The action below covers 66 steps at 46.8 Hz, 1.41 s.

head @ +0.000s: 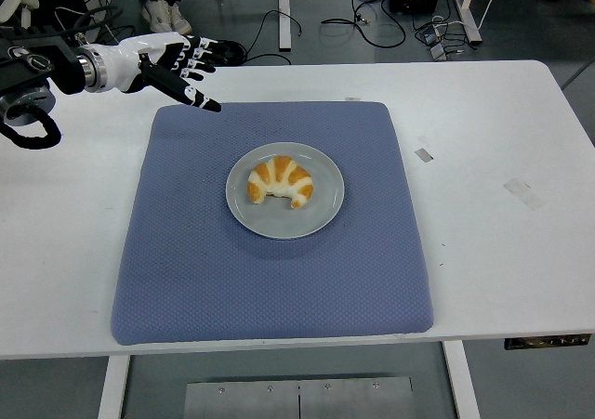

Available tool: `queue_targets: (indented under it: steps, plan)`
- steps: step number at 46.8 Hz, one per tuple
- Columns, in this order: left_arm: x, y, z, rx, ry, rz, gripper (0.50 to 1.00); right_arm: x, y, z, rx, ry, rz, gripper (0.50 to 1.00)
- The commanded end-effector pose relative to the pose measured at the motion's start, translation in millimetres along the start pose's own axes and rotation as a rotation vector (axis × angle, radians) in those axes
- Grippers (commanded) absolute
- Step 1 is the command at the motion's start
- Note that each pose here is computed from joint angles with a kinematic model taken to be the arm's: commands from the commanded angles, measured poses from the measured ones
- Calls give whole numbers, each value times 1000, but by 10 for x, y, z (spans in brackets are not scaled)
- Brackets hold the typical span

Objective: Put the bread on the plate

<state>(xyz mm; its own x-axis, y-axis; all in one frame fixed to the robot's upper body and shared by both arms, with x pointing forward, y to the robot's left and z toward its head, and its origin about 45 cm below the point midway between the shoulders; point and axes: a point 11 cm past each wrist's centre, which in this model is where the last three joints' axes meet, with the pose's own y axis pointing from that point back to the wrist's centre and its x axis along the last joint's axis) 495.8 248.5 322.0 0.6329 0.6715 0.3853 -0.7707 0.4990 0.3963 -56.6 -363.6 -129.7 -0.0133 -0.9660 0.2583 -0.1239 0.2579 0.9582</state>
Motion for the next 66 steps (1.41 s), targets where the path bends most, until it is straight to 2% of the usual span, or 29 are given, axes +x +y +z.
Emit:
queue_targets:
  steps: [1, 19, 25, 36, 50, 66]
  plan:
    - [106, 70, -17, -10, 37, 29, 968, 0, 0, 0, 0, 0, 0, 1000]
    - [575, 449, -274, -69, 254, 178, 968, 0, 0, 0, 0, 0, 0, 1000]
    - [700, 583, -447, -52, 277, 226, 969, 0, 0, 1, 0, -1, 0, 1000]
    - [777, 686, -586, -35, 294, 256, 971, 0, 0, 0, 0, 0, 0, 1000]
    - [871, 777, -733, -72, 387, 313, 972, 0, 0, 1, 0, -1, 0, 1000]
    - [921, 801, -794, -59, 391, 338, 974, 0, 0, 0, 0, 0, 0, 1000]
